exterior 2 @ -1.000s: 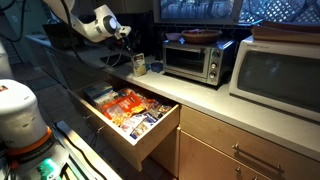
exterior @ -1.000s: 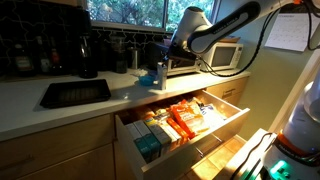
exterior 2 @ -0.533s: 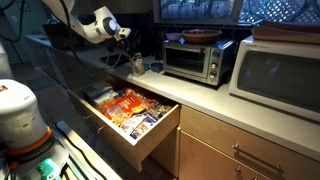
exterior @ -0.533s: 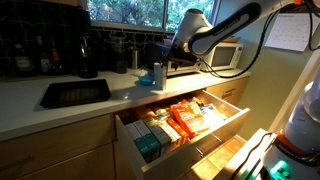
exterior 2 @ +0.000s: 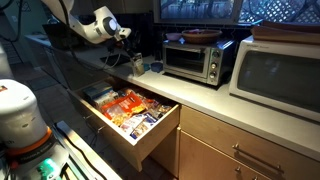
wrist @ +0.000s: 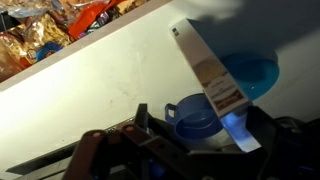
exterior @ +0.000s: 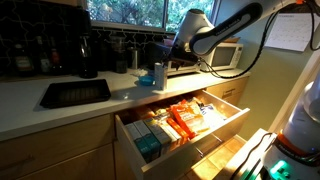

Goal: Move a white box from the drawer to the countertop

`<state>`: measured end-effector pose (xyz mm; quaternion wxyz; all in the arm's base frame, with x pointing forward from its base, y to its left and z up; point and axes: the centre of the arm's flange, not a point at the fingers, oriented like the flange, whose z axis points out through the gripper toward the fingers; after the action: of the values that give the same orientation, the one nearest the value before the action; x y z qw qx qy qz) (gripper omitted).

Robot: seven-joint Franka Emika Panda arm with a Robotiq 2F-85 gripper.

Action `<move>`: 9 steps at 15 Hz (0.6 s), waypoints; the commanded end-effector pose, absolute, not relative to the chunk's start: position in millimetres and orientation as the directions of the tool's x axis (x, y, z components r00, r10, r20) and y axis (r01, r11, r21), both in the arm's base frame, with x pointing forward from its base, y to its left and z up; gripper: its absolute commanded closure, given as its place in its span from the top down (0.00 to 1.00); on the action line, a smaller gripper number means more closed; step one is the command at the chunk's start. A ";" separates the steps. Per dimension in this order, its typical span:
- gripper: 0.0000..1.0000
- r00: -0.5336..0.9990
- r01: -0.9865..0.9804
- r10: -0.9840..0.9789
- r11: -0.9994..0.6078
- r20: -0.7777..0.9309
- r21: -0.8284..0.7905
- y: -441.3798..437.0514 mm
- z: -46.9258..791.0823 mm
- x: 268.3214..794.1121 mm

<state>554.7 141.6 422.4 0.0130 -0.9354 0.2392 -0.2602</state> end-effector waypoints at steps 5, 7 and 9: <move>1.00 0.677 -0.527 -0.524 -0.835 0.516 -0.157 132.3 410.7 548.3; 1.00 0.657 -0.532 -0.530 -0.830 0.536 -0.168 132.3 413.2 546.5; 1.00 0.638 -0.537 -0.534 -0.825 0.555 -0.177 132.1 415.4 544.7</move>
<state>554.5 135.0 420.2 -0.0015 -0.9142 0.2849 -0.2883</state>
